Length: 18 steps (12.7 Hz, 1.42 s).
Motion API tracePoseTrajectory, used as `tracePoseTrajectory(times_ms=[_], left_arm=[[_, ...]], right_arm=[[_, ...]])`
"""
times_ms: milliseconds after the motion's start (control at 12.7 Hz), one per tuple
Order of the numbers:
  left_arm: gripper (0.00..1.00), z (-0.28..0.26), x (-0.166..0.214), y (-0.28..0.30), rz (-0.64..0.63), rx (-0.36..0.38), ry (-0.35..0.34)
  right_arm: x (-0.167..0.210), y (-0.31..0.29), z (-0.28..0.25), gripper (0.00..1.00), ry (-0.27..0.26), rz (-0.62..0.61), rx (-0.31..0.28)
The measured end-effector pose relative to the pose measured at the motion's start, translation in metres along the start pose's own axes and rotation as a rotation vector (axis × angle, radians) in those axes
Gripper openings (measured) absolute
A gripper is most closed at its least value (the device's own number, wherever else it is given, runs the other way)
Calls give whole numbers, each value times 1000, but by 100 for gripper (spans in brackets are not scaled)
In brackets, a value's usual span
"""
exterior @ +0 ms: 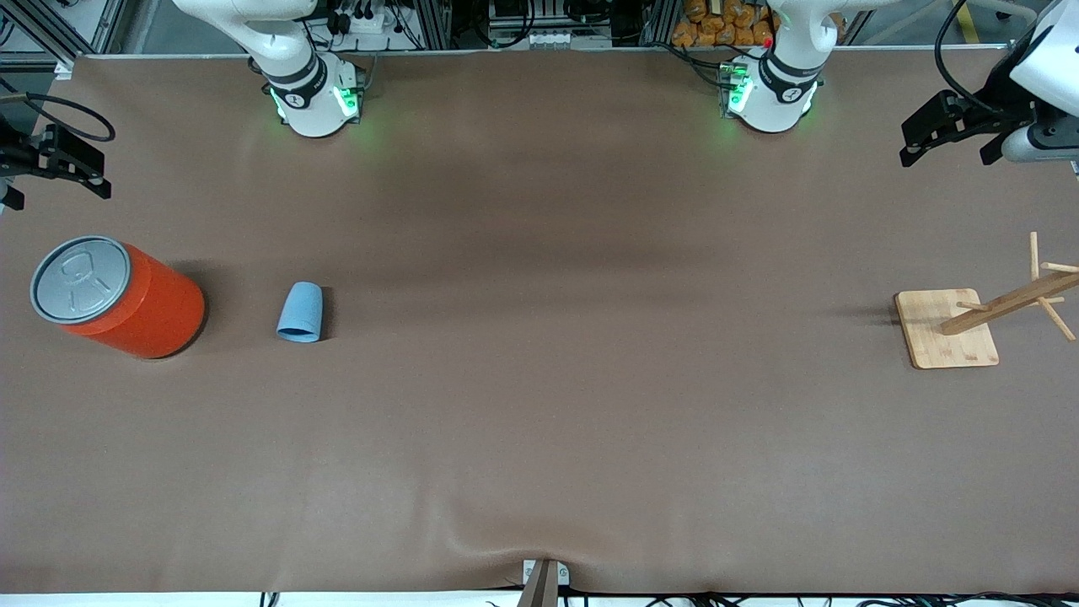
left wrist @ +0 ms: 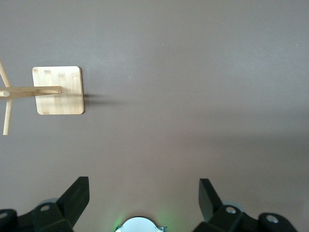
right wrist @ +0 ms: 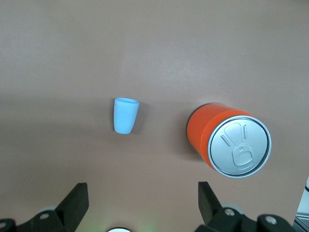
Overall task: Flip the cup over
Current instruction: 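Reach the right gripper down to the blue cup lying on its side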
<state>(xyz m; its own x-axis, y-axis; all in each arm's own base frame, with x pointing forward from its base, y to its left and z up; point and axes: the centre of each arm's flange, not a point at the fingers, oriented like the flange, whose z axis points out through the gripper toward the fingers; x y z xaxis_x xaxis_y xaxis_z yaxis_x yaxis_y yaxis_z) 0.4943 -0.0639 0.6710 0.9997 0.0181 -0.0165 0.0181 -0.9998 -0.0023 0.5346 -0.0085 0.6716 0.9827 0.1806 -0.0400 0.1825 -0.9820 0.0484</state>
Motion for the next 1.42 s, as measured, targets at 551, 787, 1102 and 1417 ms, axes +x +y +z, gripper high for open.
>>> tracePoseTrajectory(times_ms=[551,787,1102,1417], left_arm=[[100,4,19,-3,-4,-3,-4],[100,10,25,-3,-4,-2,-14],[100,16,28,-1,1,-2,-26],[100,17,28,4,10,-1,-28]], right_arm=[[1,3,-1,100,17,5,5],[11,5,17,100,-19,4,12],[50,8,84,100,-130,-9,35],[62,4,126,100,-201,-19,54]])
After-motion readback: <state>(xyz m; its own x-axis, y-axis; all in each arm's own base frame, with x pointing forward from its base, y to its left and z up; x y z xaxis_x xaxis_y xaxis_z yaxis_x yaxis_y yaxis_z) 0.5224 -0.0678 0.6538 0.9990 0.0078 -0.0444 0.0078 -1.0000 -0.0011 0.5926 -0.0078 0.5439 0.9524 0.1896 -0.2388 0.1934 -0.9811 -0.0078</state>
